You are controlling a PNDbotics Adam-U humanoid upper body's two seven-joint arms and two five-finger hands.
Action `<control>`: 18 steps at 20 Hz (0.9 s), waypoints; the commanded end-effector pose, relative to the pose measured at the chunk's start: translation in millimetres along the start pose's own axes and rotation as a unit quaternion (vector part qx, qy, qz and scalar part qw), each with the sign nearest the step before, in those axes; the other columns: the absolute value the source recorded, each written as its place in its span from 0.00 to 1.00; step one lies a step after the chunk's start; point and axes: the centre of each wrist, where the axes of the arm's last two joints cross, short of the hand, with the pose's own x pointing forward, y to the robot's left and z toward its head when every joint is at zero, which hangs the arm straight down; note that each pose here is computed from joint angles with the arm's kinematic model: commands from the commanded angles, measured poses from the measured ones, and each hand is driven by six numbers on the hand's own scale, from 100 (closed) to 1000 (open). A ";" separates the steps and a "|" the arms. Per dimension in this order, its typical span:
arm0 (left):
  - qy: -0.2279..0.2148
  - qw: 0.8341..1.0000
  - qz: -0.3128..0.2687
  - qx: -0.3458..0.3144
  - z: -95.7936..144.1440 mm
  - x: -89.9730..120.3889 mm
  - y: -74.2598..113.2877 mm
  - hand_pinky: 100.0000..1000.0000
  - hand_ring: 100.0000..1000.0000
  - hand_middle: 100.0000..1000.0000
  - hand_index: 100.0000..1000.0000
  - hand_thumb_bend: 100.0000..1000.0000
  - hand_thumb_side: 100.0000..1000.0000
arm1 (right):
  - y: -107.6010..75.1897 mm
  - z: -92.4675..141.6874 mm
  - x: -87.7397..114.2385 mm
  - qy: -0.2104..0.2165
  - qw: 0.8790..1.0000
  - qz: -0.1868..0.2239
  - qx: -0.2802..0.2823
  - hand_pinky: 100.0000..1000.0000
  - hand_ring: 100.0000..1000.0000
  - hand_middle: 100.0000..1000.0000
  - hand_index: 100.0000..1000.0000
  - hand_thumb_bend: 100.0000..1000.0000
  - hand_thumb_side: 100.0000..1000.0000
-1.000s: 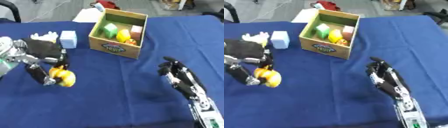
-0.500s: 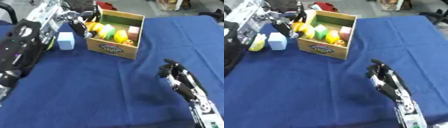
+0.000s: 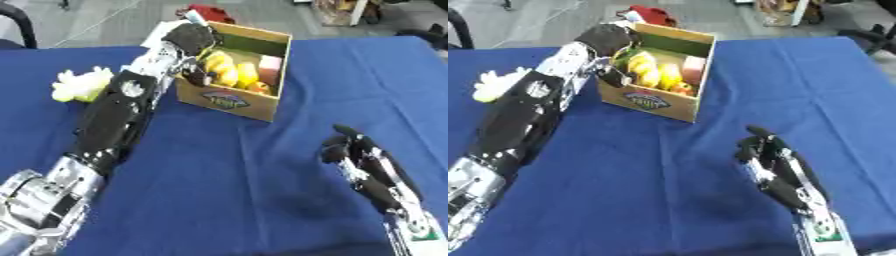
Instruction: Pick up objects on the table and place them in the box.
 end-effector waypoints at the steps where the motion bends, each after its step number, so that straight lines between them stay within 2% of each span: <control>1: 0.037 0.998 -0.004 0.056 -2.5 -14.4 17.8 0.79 0.75 0.81 0.95 0.32 0.15 | -2.6 -4.2 5.7 -0.012 1.000 0.005 0.002 0.60 0.60 0.62 0.88 0.00 0.35; 3: 0.054 0.996 0.003 0.074 -1.0 -23.5 25.2 0.79 0.75 0.83 0.95 0.31 0.16 | -3.1 -3.8 5.6 -0.011 1.000 0.006 0.002 0.60 0.60 0.62 0.88 0.00 0.35; 5: 0.068 0.993 0.010 0.092 2.2 -37.4 37.2 0.78 0.73 0.79 0.93 0.29 0.10 | -4.6 -3.0 5.4 -0.010 1.000 0.007 -0.001 0.60 0.60 0.62 0.88 0.00 0.35; 7: 0.076 0.992 0.017 0.102 7.8 -54.6 51.2 0.76 0.69 0.74 0.91 0.26 0.10 | -6.7 -2.1 5.3 -0.008 1.000 0.010 -0.003 0.60 0.60 0.62 0.88 0.00 0.35; 9: 0.073 0.993 0.017 0.088 15.1 -73.2 62.9 0.76 0.70 0.73 0.89 0.24 0.13 | -9.0 -0.9 5.1 -0.007 1.000 0.013 -0.006 0.60 0.60 0.62 0.88 0.00 0.35; 11: 0.066 0.997 0.018 0.035 23.1 -93.9 68.3 0.77 0.71 0.74 0.89 0.24 0.16 | -10.9 0.1 5.0 -0.005 1.000 0.015 -0.008 0.60 0.60 0.62 0.88 0.00 0.34; 13: 0.062 0.997 0.026 -0.038 30.8 -113.5 68.9 0.79 0.73 0.76 0.91 0.30 0.19 | -12.1 0.9 4.8 -0.004 1.000 0.017 -0.010 0.60 0.60 0.62 0.88 0.00 0.35; 15: 0.061 0.991 0.034 -0.110 38.0 -130.5 66.2 0.79 0.74 0.78 0.92 0.31 0.20 | -12.9 1.4 4.7 -0.004 1.000 0.018 -0.010 0.60 0.60 0.62 0.88 0.00 0.34; 18: 0.064 0.980 0.050 -0.184 44.2 -144.0 54.7 0.81 0.77 0.81 0.94 0.35 0.21 | -12.9 1.3 4.7 -0.004 1.000 0.019 -0.009 0.60 0.60 0.62 0.88 0.00 0.34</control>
